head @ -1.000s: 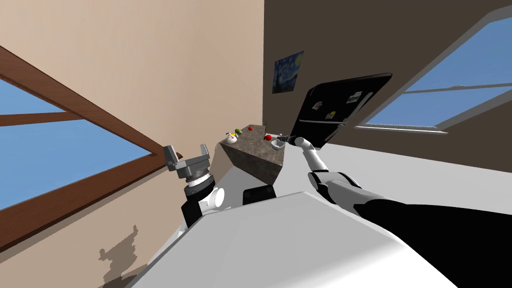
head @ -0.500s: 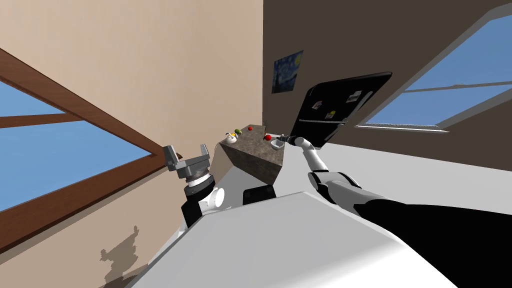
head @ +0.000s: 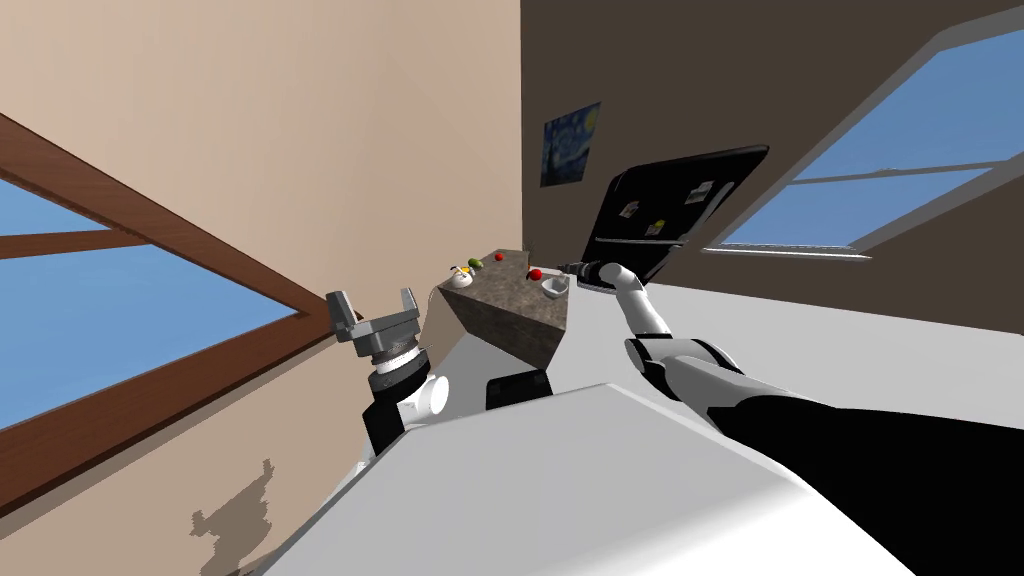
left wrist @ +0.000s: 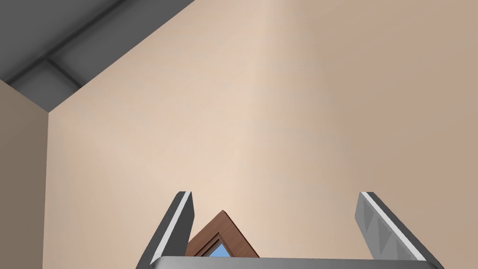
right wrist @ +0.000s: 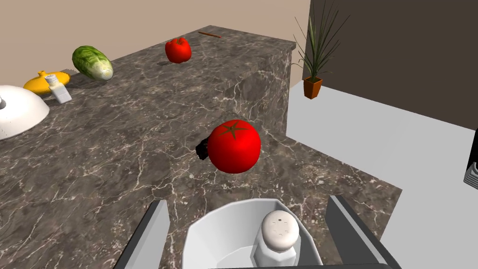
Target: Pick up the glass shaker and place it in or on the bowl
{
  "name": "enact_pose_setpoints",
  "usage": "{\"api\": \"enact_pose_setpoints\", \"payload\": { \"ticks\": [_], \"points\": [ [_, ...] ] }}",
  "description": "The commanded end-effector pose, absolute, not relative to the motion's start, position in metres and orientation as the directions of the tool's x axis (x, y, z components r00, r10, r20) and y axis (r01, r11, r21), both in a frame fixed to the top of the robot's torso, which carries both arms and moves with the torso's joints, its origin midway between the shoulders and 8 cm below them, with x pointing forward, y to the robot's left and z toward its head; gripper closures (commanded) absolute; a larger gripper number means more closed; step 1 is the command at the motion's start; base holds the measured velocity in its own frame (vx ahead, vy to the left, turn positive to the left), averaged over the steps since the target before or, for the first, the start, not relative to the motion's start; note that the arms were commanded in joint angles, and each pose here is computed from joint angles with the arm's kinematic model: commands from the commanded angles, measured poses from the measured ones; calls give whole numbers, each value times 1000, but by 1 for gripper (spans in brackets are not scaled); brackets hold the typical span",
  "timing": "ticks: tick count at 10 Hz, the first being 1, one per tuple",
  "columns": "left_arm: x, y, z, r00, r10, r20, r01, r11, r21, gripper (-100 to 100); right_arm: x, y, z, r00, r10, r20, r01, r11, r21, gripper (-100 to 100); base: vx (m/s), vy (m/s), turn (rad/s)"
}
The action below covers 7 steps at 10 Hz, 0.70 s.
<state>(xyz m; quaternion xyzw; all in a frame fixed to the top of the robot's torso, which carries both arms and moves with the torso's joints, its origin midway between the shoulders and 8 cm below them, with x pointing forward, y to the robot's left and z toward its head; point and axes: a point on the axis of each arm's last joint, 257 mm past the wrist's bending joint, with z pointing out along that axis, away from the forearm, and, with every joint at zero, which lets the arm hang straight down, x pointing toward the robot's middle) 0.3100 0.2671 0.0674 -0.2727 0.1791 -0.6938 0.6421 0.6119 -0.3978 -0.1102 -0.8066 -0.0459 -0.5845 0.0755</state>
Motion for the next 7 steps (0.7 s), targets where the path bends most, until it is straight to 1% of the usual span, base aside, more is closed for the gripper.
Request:
{"api": "enact_pose_setpoints", "payload": {
  "ticks": [1, 2, 7],
  "points": [
    [310, 267, 67, -27, -989, 148, 793, -111, -599, 0, 612, -398, -110, 313, -14, 950, 162, -984, -68, -100, 1, 17, -6],
    [310, 267, 67, -27, -989, 148, 793, -111, -599, 0, 612, -397, -109, 314, -16, 949, 163, -984, -71, 0, 0, 0, 0],
    [310, 267, 67, -27, -989, 148, 793, -111, -599, 0, 612, -397, -109, 314, -16, 949, 163, -984, -70, 0, 0, 0, 0]
  ]
}}
